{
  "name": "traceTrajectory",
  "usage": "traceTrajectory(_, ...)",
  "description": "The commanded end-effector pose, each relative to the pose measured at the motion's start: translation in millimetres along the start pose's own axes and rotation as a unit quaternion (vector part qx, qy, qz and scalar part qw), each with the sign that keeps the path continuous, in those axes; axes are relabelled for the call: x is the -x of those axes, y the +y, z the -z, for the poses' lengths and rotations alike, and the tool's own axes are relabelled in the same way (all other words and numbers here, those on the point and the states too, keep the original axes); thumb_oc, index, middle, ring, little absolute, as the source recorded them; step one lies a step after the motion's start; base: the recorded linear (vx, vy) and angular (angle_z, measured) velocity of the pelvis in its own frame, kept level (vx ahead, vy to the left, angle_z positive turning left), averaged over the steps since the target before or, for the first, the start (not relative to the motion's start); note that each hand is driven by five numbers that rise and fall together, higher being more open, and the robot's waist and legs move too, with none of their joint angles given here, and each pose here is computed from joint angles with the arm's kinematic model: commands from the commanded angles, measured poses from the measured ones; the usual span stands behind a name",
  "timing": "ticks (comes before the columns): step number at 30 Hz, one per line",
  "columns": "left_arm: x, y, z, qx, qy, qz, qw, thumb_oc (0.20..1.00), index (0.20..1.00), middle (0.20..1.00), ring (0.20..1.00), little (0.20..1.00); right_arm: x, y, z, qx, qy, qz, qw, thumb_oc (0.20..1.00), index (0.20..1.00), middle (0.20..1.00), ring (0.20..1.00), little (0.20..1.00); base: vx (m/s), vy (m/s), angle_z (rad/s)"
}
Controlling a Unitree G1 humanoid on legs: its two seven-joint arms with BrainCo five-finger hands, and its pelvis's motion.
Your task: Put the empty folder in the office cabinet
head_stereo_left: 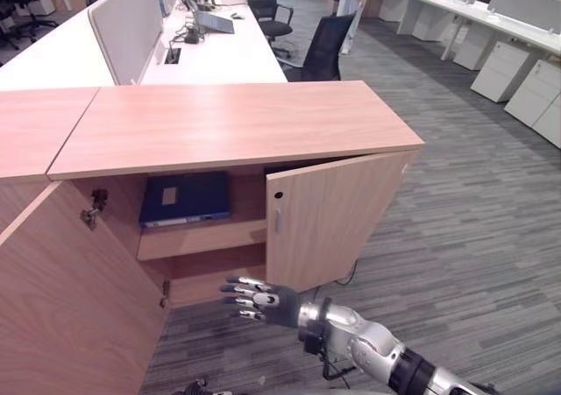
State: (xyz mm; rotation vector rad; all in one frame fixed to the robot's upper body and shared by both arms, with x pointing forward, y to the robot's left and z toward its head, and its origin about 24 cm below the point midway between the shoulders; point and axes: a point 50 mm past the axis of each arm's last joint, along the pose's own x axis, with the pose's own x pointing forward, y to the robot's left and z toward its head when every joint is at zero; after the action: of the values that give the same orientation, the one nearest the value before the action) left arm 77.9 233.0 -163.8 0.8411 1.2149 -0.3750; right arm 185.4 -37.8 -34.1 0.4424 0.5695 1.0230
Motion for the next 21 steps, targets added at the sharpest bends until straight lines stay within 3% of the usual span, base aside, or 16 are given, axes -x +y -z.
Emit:
traceTrajectory(1,-1.4,-6.0,-1.8,-0.021,0.016,0.017,1.000,1.000,1.000,1.000,1.000,1.000,8.6,-17.1,-15.0,0.106,-0.004,0.028,0.994,1.000,1.000,1.000,1.000,1.000,-0.03,0.049,0.02)
traceTrajectory(3,-2.2,-4.0,-5.2,-0.020,0.014,0.021,0.999,1.000,1.000,1.000,1.000,1.000,21.8,-35.6,-6.7,0.164,0.043,0.079,0.982,1.000,1.000,1.000,1.000,1.000,-0.03,0.059,0.08)
traceTrajectory(7,-2.5,-5.2,-4.6,0.006,0.026,0.030,0.999,1.000,1.000,1.000,1.000,1.000,51.4,-75.4,8.6,0.163,0.080,0.223,0.958,1.000,1.000,1.000,1.000,1.000,-0.03,0.070,0.12)
traceTrajectory(8,-2.2,-6.9,-4.0,0.015,0.029,0.027,0.999,1.000,1.000,1.000,1.000,1.000,66.6,-91.2,19.9,0.116,0.070,0.308,0.942,1.000,1.000,1.000,1.000,1.000,-0.02,0.040,0.07)
traceTrajectory(9,-2.3,-6.7,-4.0,0.015,0.029,0.027,0.999,1.000,1.000,1.000,1.000,1.000,66.5,-91.2,19.8,0.116,0.070,0.308,0.942,1.000,1.000,1.000,1.000,1.000,0.00,0.015,0.18)
traceTrajectory(11,-0.4,-18.2,0.8,0.028,0.045,0.041,0.998,1.000,1.000,1.000,1.000,1.000,81.0,-106.1,41.5,0.075,0.106,0.391,0.911,1.000,1.000,1.000,1.000,1.000,0.02,-0.008,0.64)
traceTrajectory(13,-0.4,-18.0,0.8,0.028,0.045,0.041,0.998,1.000,1.000,1.000,1.000,1.000,80.9,-106.1,41.4,0.075,0.106,0.391,0.911,1.000,1.000,1.000,1.000,1.000,-0.01,-0.026,0.74)
traceTrajectory(14,0.3,-22.3,2.0,0.023,0.049,0.049,0.997,1.000,1.000,1.000,1.000,1.000,96.8,-112.2,57.0,0.049,0.130,0.441,0.886,1.000,1.000,1.000,1.000,1.000,-0.01,-0.045,0.85)
traceTrajectory(15,0.3,-22.3,2.0,0.023,0.049,0.049,0.997,1.000,1.000,1.000,1.000,1.000,96.8,-112.2,57.0,0.049,0.130,0.442,0.886,1.000,1.000,1.000,1.000,1.000,0.03,-0.125,1.21)
traceTrajectory(16,0.0,-24.0,-0.6,0.029,0.053,0.051,0.997,1.000,1.000,1.000,1.000,1.000,118.5,-117.2,82.1,-0.001,0.170,0.507,0.845,1.000,1.000,1.000,1.000,1.000,0.07,-0.147,1.47)
traceTrajectory(19,-1.1,-16.5,-1.3,0.072,0.066,0.034,0.995,1.000,1.000,1.000,1.000,1.000,148.6,-112.2,119.5,-0.081,0.231,0.577,0.779,1.000,1.000,1.000,1.000,1.000,0.10,-0.227,1.62)
traceTrajectory(21,-1.3,-15.5,-1.6,0.079,0.067,0.032,0.994,1.000,1.000,1.000,1.000,1.000,153.4,-109.8,125.5,-0.091,0.238,0.586,0.769,1.000,1.000,1.000,1.000,1.000,0.08,-0.174,1.00)
